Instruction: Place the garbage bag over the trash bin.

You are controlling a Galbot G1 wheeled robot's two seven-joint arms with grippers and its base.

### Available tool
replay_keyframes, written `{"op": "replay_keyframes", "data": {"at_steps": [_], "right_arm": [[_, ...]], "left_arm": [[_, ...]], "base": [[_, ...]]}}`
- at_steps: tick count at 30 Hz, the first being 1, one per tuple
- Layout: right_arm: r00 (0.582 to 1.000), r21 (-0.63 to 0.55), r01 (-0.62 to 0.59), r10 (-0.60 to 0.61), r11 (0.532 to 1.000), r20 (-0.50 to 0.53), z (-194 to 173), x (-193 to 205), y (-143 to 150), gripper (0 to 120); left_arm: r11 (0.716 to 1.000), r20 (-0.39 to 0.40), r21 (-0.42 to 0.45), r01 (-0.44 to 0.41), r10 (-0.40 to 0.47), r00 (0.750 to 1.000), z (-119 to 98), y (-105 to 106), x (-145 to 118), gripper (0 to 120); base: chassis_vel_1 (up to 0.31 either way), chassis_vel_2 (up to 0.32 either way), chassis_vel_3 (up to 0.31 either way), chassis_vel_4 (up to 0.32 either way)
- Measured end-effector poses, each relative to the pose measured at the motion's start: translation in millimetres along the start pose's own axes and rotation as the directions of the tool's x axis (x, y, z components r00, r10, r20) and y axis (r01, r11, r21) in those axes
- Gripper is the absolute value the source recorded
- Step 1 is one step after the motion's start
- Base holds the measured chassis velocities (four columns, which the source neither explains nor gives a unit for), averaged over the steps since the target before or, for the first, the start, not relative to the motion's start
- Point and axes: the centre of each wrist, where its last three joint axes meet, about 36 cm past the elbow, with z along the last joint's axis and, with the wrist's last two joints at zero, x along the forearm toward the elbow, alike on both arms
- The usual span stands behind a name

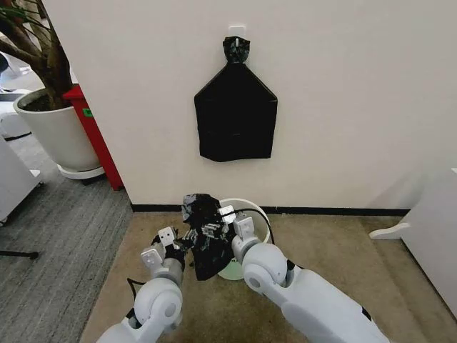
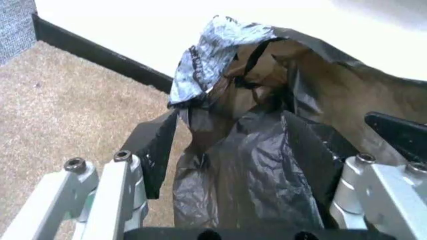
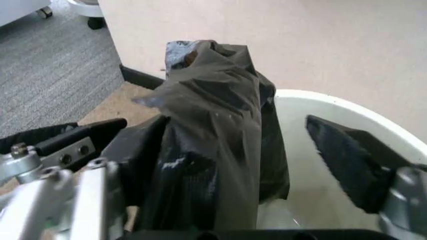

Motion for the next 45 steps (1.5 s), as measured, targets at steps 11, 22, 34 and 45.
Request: {"op": "replay_keyframes", "data": {"at_steps": [11,22,34,45], "right_arm": [[1.000,-0.007,-0.002,0.002,1.000,0.013,1.0,4.8,1.8,32],[1.000,-0.009,-0.012,0.013,1.000,0.017,3.2,8.6,-1.3,0],[0.997,-0.035,-0.076,0.077,0.997,0.033,2.7,17.2,-30.5,0],[0.997,-0.041,-0.060,0.062,0.997,0.052,2.9,27.3,-28.6,0]], "left_arm": [[1.000,0.000,-0.003,-0.002,0.002,1.000,0.5,-1.8,-3.7,62],[1.000,-0.010,-0.012,-0.005,0.005,1.000,3.6,-2.9,-8.2,61],[1.000,-0.029,-0.020,-0.024,0.024,0.999,1.1,-6.8,-17.2,61],[0.997,-0.044,-0.035,-0.074,0.072,0.996,1.0,-21.6,-30.2,61]], "base": [[0.000,0.000,0.000,0.000],[0.000,0.000,0.000,0.000],[0.000,0.000,0.000,0.000],[0.000,0.000,0.000,0.000]]}}
